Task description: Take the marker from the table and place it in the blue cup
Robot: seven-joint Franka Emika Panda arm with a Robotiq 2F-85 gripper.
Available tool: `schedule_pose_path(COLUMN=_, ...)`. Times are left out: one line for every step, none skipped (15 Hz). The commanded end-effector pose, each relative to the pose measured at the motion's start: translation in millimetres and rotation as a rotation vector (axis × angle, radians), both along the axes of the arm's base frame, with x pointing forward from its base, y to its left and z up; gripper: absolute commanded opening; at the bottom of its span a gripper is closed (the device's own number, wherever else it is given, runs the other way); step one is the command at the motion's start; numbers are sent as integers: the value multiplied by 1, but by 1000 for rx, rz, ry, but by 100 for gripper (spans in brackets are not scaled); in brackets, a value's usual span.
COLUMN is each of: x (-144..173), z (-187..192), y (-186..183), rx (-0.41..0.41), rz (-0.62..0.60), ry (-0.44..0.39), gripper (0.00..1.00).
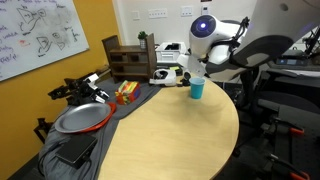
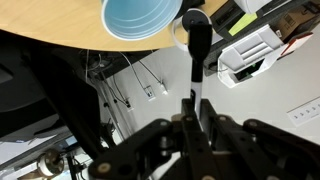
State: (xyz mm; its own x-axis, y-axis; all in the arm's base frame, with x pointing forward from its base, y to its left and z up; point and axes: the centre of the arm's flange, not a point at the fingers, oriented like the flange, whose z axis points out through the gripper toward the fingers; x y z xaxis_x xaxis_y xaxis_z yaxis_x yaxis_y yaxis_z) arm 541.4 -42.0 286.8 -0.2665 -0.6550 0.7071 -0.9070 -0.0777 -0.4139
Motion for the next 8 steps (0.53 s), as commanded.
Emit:
schedule_pose_path(x=-9, z=7, y=-10, rx=-31, rz=-37, ry=-1, gripper=3)
schedule_pose_path(x=-10, z=7, y=-12, rx=-34, rz=-44, ry=3, gripper=3)
schedule_pose_path(x=-11, z=6, y=-14, rx=-30, rz=-48, ry=9, gripper=3)
schedule_pose_path(x=-12, z=5, y=-16, rx=-31, rz=-56, ry=19, gripper=3)
schedule_pose_path(x=-13, z=4, y=-17, rx=-36, rz=-61, ry=30, gripper=3)
schedule_pose_path(x=-13, z=3, y=-19, rx=-36, rz=-65, ry=44, gripper=3)
schedule_pose_path(x=-13, z=2, y=-20, rx=-39, rz=-71, ry=53, gripper=3)
schedule_pose_path(x=-14, z=0, y=-21, rx=-44, rz=-74, ry=70, gripper=3)
